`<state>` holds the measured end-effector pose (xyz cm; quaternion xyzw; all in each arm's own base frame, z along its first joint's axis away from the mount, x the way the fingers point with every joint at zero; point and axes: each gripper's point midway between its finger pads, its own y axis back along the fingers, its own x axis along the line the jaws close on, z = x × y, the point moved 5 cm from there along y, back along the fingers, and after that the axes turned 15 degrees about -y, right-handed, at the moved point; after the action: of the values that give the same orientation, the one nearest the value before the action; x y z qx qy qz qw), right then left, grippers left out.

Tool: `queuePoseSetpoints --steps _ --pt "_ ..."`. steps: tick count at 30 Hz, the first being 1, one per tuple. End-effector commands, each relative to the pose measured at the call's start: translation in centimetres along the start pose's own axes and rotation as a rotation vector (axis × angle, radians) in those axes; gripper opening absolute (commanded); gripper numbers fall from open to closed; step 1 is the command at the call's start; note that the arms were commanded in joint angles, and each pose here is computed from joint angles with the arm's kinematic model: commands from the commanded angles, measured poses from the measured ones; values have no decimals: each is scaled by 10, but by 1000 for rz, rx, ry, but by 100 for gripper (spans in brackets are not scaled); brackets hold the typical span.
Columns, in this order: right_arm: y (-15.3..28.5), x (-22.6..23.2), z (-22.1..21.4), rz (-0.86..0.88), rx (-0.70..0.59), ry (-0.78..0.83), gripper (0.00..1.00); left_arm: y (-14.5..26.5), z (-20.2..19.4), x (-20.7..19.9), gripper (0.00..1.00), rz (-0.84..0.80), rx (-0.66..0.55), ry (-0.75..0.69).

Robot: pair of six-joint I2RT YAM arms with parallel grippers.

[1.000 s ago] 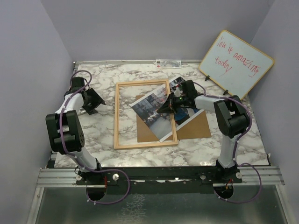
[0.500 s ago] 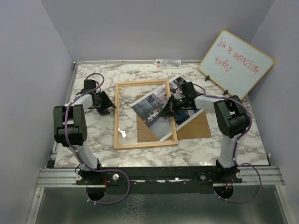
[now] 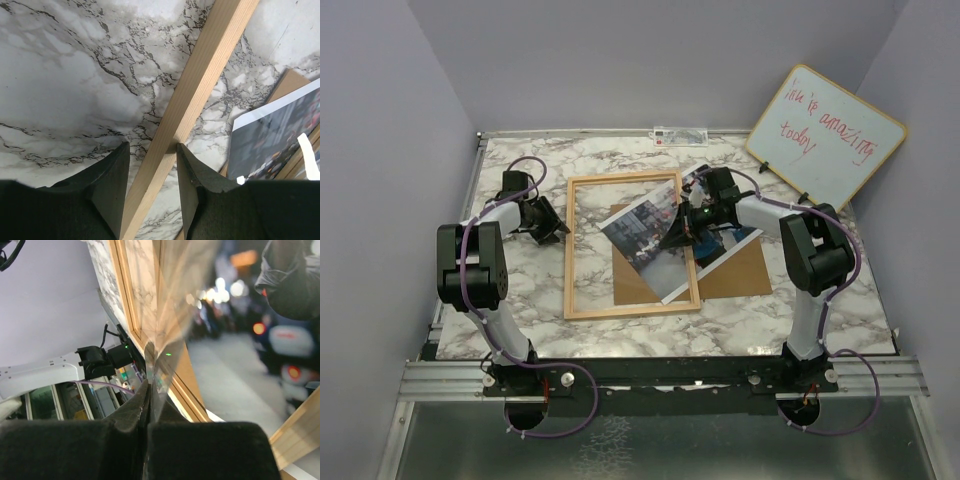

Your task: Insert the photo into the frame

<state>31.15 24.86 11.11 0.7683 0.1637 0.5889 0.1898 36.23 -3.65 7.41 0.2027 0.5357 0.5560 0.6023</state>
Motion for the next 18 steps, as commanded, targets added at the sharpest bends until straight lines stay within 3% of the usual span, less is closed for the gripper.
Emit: queuePoseSetpoints --steps 1,6,9,11,13,18 --pt "3 8 -2 24 43 65 1 -13 -11 9 42 40 49 -16" --pt "0 12 0 79 41 62 1 -14 -12 10 42 45 53 -14" --pt "-2 14 5 93 -2 80 47 -15 -12 12 41 53 53 -16" --pt "-2 13 13 70 -56 103 65 -15 -12 12 41 59 55 -18" --pt "-2 15 22 68 -99 130 70 -15 -12 13 41 64 55 -20" --pt "-6 25 41 133 -182 203 71 -16 -13 14 41 66 61 -23"
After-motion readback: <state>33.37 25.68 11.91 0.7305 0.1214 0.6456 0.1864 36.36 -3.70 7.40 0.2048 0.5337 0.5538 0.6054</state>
